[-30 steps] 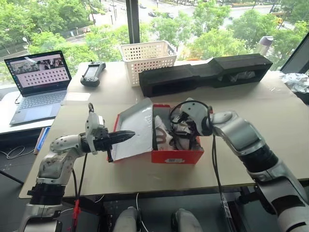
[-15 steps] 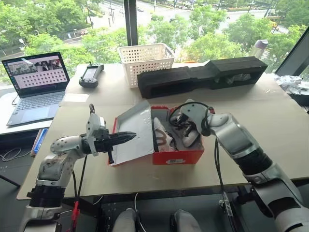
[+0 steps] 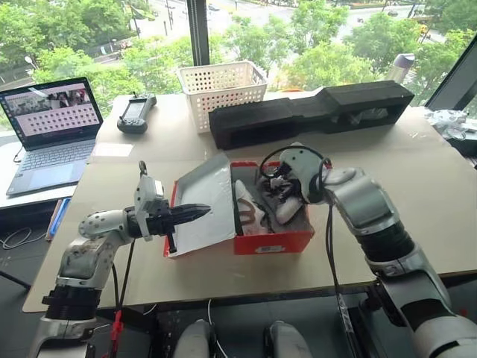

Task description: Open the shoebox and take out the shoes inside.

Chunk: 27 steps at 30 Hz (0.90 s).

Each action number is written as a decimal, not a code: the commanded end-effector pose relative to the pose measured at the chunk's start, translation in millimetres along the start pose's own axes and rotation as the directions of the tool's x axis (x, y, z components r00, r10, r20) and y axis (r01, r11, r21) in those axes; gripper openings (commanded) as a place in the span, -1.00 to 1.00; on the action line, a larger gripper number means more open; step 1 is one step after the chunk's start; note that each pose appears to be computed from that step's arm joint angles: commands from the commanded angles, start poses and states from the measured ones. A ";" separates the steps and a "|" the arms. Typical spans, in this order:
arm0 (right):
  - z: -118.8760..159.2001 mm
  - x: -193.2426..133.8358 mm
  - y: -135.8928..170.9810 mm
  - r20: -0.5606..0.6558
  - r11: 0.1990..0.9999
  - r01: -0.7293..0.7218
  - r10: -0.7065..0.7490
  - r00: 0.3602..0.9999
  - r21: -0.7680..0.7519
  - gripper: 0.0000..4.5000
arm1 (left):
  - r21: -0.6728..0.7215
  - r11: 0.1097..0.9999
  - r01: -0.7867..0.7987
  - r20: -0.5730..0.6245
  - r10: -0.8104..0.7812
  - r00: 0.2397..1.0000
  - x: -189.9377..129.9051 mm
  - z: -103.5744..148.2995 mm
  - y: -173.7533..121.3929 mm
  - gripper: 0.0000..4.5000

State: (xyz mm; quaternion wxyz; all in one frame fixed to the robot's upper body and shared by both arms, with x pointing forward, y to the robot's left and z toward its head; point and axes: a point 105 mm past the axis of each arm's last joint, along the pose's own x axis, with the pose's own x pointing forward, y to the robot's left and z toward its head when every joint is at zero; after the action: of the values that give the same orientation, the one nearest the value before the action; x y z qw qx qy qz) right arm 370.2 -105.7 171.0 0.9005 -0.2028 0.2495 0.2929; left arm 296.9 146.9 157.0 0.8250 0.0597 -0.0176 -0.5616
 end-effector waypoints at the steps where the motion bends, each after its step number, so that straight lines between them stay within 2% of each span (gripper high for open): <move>1: 22.2 -17.3 -1.3 0.097 0.998 -0.048 0.043 0.994 0.048 -0.99 | 0.051 0.999 -0.015 0.054 0.012 0.998 3.7 12.0 3.2 -1.00; 8: 24.7 -28.6 -14.4 0.135 0.989 -0.068 0.051 0.990 0.129 -0.99 | 0.062 0.998 -0.032 0.077 0.027 0.997 7.4 6.5 2.6 -1.00; 16: 59.0 -64.9 -27.5 0.331 0.952 -0.201 0.118 0.936 0.231 -0.99 | 0.057 0.998 -0.027 0.075 0.023 0.997 7.8 4.3 1.0 -1.00; 19: 64.6 -77.2 -44.5 0.392 0.941 -0.201 0.082 0.916 0.272 -0.99 | 0.054 0.998 -0.026 0.067 0.022 0.998 7.6 2.5 0.7 -1.00; 20: 66.0 -83.9 -66.7 0.431 0.928 -0.156 -0.006 0.902 0.338 -0.99 | 0.053 0.998 -0.027 0.065 0.023 0.998 7.4 2.1 0.8 -1.00; 22: 47.3 -90.7 -109.8 0.388 0.916 0.038 -0.206 0.898 0.399 -0.99 | 0.054 0.998 -0.029 0.061 0.026 0.998 7.0 1.9 0.6 -1.00; 24: 11.5 -89.2 -145.0 0.252 0.886 0.269 -0.378 0.891 0.378 -0.99 | 0.053 0.998 -0.032 0.061 0.029 0.998 6.6 2.0 0.7 -1.00; 27: -28.4 -81.0 -174.4 0.172 0.806 0.385 -0.501 0.848 0.449 -0.99 | 0.051 0.998 -0.034 0.059 0.031 0.998 6.9 1.2 0.9 -1.00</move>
State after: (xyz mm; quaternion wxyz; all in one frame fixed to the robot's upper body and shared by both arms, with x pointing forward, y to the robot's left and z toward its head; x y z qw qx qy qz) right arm 406.6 -269.6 237.6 0.9868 -0.0219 0.1411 0.0760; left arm 299.8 141.7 151.0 0.8326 0.0501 -0.0412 -0.5501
